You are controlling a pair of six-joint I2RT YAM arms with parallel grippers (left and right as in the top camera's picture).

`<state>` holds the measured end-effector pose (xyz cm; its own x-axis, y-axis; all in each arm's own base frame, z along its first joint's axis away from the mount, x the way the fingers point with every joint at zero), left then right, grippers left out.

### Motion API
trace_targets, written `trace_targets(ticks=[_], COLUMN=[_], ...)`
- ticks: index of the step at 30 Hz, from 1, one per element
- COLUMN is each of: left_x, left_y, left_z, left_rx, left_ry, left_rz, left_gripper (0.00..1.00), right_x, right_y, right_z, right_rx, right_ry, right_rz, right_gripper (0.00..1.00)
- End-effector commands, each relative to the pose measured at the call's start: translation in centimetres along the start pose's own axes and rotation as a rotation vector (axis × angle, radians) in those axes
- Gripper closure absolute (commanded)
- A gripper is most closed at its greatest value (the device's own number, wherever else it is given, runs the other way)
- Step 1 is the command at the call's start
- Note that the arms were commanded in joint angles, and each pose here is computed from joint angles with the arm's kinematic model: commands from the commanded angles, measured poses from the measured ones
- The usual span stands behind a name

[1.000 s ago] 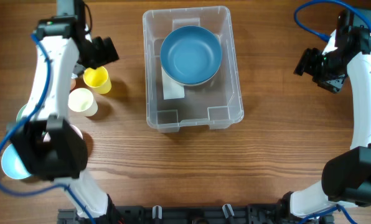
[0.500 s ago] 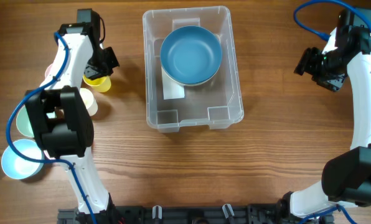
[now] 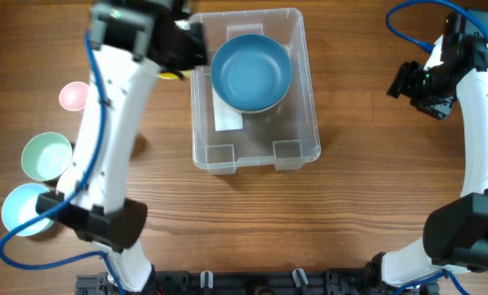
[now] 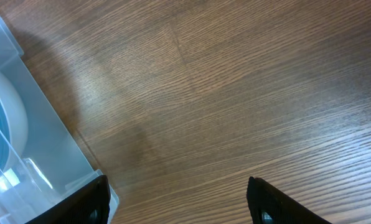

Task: Pack container
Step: 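Place the yellow cup in the bin's front right corner with the left gripper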

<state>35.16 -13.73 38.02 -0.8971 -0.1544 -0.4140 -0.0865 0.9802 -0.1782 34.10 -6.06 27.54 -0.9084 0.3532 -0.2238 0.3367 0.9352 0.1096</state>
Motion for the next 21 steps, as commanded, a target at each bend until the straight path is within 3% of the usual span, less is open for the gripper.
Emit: trace_targets(ticks=[1,7,13,21], left_x=[4.1,9.4,12.2,13.0], left_y=[-7.2,-13.9,-15.5,-16.2], left_z=[1.6,7.8,16.5,18.8], left_rx=[0.074,0.069,0.012,0.029], left_ry=[0.092,0.255,0.459,0.498], left_rz=[0.040,0.160,0.172,0.177], left_gripper=[0.96,0.96,0.96,0.96], right_x=[0.0,0.0,0.0,0.0], right_y=[0.2,0.2,0.2,0.2], right_z=[0.1,0.2,0.2,0.2], right_rx=[0.001,0.001,0.001,0.001], right_ry=[0.002,0.004,0.005,0.004], right_rz=[-0.016,-0.017,-0.016,-0.017], right_gripper=[0.28,0.29,0.29,0.28])
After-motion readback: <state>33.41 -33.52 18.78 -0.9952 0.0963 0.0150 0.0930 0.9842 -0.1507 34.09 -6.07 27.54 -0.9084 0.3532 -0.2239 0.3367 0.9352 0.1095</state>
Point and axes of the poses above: each gripper's point midway between its finger pads, its own z axis out along the fingers, its own y axis along the line the jaws close on, x = y × z, the point moved 10 cm from there along -z, back along the fingers, and after that the axes turned 5 degrees about -z, right-handed, at the moved point
